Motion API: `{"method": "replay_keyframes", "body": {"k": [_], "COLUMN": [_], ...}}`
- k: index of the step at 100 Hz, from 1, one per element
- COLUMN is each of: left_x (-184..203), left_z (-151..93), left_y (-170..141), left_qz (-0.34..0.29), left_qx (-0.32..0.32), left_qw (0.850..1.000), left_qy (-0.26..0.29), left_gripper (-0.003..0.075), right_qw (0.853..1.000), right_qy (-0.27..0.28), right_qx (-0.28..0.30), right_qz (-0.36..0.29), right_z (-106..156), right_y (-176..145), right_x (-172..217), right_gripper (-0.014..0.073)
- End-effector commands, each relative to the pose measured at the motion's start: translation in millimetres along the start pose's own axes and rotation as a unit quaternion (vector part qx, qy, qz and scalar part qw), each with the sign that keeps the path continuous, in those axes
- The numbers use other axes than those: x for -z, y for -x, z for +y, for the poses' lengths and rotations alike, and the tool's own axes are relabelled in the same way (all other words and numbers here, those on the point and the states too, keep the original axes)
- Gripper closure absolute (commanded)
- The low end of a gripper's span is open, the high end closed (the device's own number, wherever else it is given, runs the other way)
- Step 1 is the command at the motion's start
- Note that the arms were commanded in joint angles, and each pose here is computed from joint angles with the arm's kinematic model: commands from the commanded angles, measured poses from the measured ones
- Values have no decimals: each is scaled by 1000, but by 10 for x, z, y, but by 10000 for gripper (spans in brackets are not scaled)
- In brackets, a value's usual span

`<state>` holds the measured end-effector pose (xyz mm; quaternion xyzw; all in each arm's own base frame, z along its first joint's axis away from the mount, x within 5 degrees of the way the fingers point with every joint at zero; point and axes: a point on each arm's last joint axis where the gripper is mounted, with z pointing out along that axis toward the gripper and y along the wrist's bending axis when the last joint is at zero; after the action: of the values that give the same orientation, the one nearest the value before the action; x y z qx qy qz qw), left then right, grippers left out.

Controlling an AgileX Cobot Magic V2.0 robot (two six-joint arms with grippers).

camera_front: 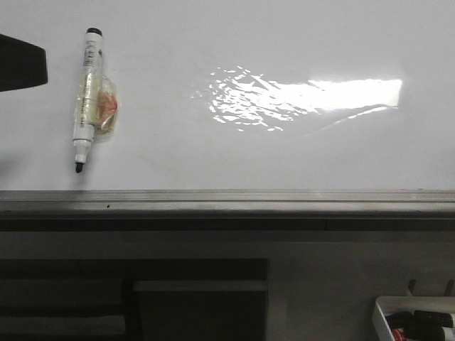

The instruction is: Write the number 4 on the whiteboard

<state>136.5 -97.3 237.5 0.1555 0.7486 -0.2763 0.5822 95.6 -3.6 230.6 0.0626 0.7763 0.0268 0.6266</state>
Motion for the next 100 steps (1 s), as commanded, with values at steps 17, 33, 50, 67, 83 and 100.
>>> {"method": "replay_keyframes", "body": {"k": [17,33,50,67,83,100], "left_x": [-206,-333,-476,-603,-633,-630], "left_z": [-48,-31,-28,-9,15,19], "left_y": [26,-10,3,-27,-106,-120], "left_qz": [-18,-7,-4,11,40,45], "left_qx": [30,38,41,48,51,46], "left_qw": [999,999,999,999,998,998], "left_qy": [-18,-13,-11,-2,9,10], "left_gripper": [304,304,304,314,414,712], "right_qw": [999,999,999,999,998,998], "right_qy": [5,5,8,25,33,45], "right_qx": [4,4,4,7,9,10], "right_qz": [-50,-50,-47,-44,-43,-37], "right_z": [20,20,26,61,77,101], "right_y": [178,178,173,168,165,153], "right_x": [-3,-3,-3,-2,-2,-1], "right_gripper": [656,656,656,656,656,656]}}
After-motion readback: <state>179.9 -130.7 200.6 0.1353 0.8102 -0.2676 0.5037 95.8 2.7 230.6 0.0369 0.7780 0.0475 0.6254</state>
